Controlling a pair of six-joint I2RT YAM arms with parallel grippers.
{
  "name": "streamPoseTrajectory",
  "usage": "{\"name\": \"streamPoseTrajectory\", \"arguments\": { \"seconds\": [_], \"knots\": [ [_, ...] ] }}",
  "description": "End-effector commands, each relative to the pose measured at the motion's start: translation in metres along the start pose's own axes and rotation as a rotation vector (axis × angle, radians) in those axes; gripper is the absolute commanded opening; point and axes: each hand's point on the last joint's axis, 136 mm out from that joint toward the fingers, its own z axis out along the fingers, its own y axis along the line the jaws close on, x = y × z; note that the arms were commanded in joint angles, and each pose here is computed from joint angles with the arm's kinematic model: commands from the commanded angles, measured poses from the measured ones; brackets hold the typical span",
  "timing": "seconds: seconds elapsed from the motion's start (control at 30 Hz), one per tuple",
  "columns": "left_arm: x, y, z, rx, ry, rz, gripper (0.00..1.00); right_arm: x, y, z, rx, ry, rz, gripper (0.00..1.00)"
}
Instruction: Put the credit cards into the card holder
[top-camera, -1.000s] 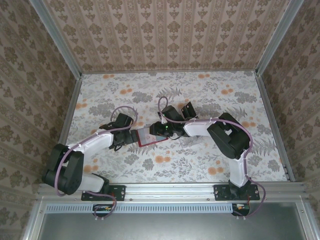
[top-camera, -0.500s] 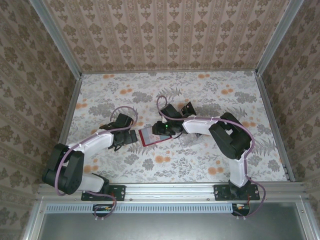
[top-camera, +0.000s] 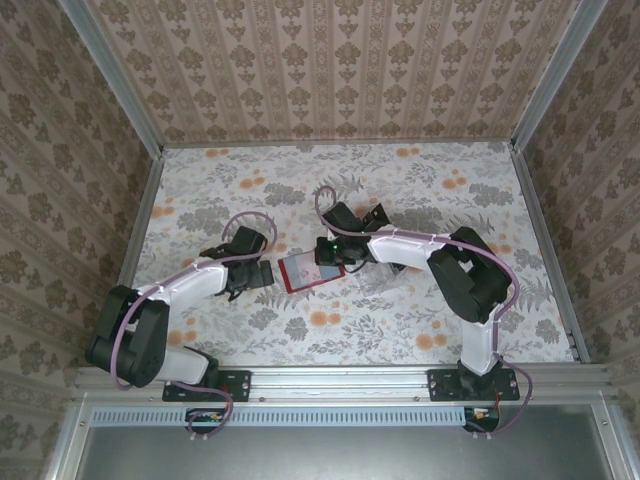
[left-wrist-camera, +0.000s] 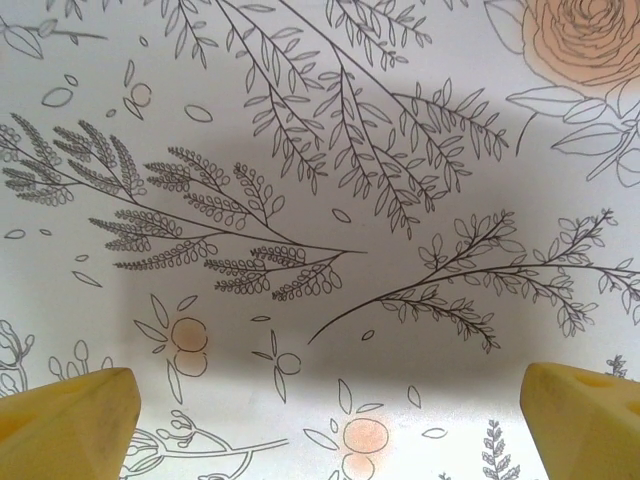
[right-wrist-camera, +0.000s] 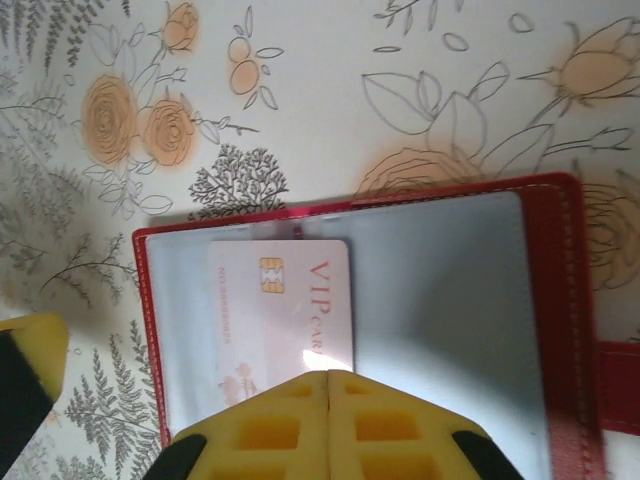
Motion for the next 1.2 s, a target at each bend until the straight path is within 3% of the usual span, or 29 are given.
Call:
{"name": "streamPoseTrajectory", "arguments": {
  "seconds": [0.0, 0.5, 1.17],
  "knots": [
    [-0.009, 0.000, -0.003, -0.025, -0.012, 0.039, 1.00, -0.004, -0.017, -0.002, 0.108, 0.009, -0.018, 0.05],
    [-0.011, -0.015, 0.010, -0.036, 0.018, 0.079, 1.00, 0.007, -0.016, 0.027, 0.115, 0.092, -0.031, 0.02],
    [-0.009, -0.022, 0.022, -0.025, 0.037, 0.088, 1.00, 0.025, 0.041, 0.039, -0.037, 0.115, 0.004, 0.01]
  ]
}}
